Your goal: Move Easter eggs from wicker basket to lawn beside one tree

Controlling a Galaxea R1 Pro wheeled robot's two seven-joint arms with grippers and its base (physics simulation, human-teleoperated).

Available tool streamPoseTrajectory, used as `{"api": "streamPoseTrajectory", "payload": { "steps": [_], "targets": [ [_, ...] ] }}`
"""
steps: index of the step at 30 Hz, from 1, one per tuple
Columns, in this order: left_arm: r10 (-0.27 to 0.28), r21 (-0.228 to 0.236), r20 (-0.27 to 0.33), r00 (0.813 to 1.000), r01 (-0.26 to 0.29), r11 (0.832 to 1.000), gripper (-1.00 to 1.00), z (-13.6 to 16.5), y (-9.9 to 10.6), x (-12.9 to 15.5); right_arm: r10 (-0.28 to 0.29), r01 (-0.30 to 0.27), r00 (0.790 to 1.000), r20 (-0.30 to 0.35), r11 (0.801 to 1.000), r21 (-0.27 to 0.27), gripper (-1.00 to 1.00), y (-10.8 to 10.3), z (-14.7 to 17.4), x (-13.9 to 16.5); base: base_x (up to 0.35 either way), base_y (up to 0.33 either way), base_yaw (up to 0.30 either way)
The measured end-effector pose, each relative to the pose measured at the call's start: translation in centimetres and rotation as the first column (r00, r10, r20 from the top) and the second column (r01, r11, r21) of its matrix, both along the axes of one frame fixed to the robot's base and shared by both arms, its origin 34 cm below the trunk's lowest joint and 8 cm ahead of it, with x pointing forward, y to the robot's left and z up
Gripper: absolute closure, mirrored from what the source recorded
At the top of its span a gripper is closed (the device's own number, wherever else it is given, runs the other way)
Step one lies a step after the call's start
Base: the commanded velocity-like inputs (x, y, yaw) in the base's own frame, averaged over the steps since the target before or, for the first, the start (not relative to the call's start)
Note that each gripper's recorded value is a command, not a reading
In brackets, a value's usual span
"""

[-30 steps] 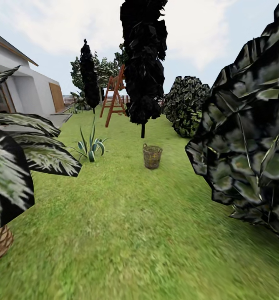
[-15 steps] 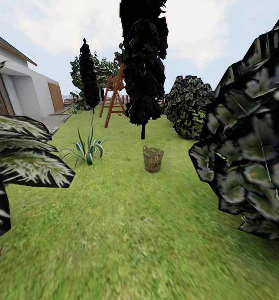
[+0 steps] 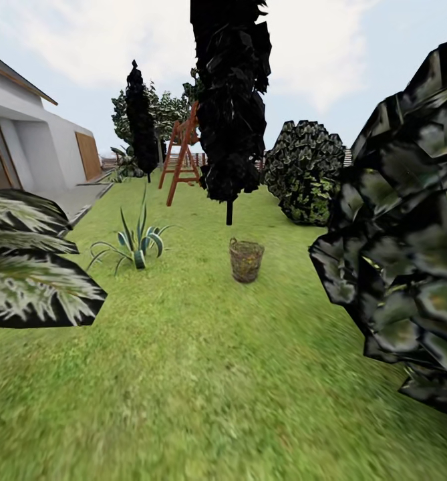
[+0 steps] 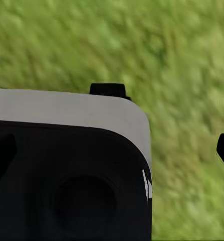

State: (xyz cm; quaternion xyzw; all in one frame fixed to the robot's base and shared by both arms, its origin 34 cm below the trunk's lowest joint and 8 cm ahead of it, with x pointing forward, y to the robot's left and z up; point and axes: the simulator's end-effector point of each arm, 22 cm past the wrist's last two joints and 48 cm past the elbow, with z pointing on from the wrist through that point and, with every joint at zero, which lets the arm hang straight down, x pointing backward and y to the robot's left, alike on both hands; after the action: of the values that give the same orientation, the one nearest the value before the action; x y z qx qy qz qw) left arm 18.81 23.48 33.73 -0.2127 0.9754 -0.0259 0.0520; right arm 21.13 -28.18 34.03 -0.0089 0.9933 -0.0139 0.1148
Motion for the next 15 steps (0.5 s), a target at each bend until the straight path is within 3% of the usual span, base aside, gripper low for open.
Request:
{"api": "streamPoseTrajectory", "payload": {
  "steps": [15],
  "targets": [
    [0.0, 0.0, 0.0, 1.0, 0.0, 1.0, -1.0, 0.0, -0.02, 0.0, 0.0, 0.0, 1.0, 0.0, 1.0, 0.0, -1.0, 0.0, 0.0, -0.01, 0.333, 0.0, 0.0]
  ]
}}
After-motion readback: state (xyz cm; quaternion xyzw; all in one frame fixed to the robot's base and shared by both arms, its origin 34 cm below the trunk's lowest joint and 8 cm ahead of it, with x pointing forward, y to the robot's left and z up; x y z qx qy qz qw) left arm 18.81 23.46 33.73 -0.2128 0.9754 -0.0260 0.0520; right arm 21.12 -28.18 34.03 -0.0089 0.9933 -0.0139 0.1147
